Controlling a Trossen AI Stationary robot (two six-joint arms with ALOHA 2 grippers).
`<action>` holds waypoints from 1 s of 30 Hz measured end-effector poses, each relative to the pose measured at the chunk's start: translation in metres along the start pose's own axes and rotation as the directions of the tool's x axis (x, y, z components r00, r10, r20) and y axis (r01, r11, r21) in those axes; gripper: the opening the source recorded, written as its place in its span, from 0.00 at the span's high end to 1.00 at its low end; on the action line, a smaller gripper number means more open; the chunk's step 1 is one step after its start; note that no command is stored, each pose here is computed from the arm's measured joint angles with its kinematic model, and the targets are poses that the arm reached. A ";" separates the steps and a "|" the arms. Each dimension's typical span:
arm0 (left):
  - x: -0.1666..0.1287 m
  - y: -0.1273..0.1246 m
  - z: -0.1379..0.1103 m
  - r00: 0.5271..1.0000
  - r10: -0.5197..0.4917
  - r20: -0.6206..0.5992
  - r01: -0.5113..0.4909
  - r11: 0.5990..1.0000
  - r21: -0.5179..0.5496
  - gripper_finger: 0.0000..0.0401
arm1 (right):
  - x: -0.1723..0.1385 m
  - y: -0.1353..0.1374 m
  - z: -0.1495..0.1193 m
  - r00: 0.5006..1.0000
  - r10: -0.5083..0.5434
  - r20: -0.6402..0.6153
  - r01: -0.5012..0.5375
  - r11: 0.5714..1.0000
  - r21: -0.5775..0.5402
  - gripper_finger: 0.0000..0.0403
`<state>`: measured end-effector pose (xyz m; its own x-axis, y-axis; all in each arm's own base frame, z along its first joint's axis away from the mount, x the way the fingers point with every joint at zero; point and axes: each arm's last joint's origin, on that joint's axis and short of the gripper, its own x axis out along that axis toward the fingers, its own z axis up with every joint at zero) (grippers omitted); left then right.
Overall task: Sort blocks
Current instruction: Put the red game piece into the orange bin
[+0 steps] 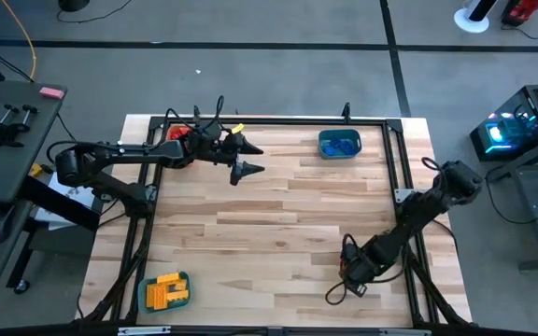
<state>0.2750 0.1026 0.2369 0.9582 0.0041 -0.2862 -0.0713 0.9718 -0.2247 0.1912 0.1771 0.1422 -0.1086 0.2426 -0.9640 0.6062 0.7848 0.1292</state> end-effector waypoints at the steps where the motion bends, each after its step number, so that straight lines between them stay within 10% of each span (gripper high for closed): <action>1: 0.000 0.000 0.000 1.000 0.000 0.000 0.000 1.000 0.000 0.25 | 0.001 -0.001 0.002 1.000 -0.009 -0.001 0.009 1.000 0.003 1.00; 20: 0.003 -0.009 0.002 0.999 -0.035 0.030 0.035 0.999 -0.011 0.25 | -0.018 -0.019 0.065 0.966 -0.036 0.256 0.084 0.980 -0.182 1.00; 30: 0.007 -0.023 -0.002 0.997 -0.076 -0.003 0.076 0.997 0.001 0.25 | -0.040 -0.020 0.124 0.806 0.100 0.584 0.081 0.958 -0.275 1.00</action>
<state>0.2832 0.0798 0.2382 0.9601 -0.0704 -0.2708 0.0020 0.9695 -0.2449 0.2812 0.0806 0.1495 0.4331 -0.0593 -0.8994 0.3553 0.9283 0.1099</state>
